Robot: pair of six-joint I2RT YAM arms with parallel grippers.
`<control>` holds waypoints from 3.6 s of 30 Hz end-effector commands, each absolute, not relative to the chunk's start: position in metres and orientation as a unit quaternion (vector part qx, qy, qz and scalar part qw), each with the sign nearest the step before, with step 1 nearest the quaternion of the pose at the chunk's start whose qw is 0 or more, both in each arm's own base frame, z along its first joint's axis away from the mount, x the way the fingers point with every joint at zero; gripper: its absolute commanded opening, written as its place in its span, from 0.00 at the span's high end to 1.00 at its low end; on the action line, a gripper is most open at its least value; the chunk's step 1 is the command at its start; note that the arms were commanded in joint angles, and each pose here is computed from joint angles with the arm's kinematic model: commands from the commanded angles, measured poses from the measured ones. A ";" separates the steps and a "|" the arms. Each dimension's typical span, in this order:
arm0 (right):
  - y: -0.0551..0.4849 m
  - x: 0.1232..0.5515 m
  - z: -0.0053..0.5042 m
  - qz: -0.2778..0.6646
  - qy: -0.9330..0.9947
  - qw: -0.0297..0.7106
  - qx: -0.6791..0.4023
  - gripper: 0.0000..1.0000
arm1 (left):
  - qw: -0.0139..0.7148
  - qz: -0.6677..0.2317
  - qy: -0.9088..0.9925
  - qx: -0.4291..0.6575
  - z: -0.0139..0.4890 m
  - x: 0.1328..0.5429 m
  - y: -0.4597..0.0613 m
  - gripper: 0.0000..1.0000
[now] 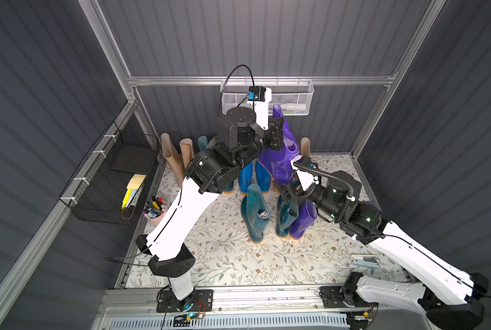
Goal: Match and arrange rain boots in pairs
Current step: Place the rain boot at the center of the board.
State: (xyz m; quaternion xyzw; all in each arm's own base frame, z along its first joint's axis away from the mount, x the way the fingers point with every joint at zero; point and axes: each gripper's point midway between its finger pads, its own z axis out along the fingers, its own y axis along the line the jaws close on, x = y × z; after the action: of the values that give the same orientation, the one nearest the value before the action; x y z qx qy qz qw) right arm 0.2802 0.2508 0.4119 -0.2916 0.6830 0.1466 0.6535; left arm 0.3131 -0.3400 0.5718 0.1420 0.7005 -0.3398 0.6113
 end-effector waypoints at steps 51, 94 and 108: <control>0.069 0.301 0.530 0.076 0.613 0.787 0.001 1.00 | 0.634 -0.311 0.691 0.151 0.569 0.292 -0.306 0.35; 0.008 0.505 0.291 0.027 0.699 0.708 0.095 1.00 | 0.545 -0.312 0.741 0.238 0.443 0.289 -0.346 0.25; 0.032 0.537 0.224 0.058 0.725 0.677 0.111 1.00 | 0.554 -0.300 0.742 0.228 0.443 0.285 -0.332 0.24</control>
State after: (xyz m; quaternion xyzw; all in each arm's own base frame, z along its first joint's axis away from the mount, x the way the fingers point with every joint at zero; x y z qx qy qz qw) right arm 0.5258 0.0193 0.1880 0.1062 0.7691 0.0346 0.6293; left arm 0.2896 -0.3393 0.4311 0.2385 0.7506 -0.2955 0.5408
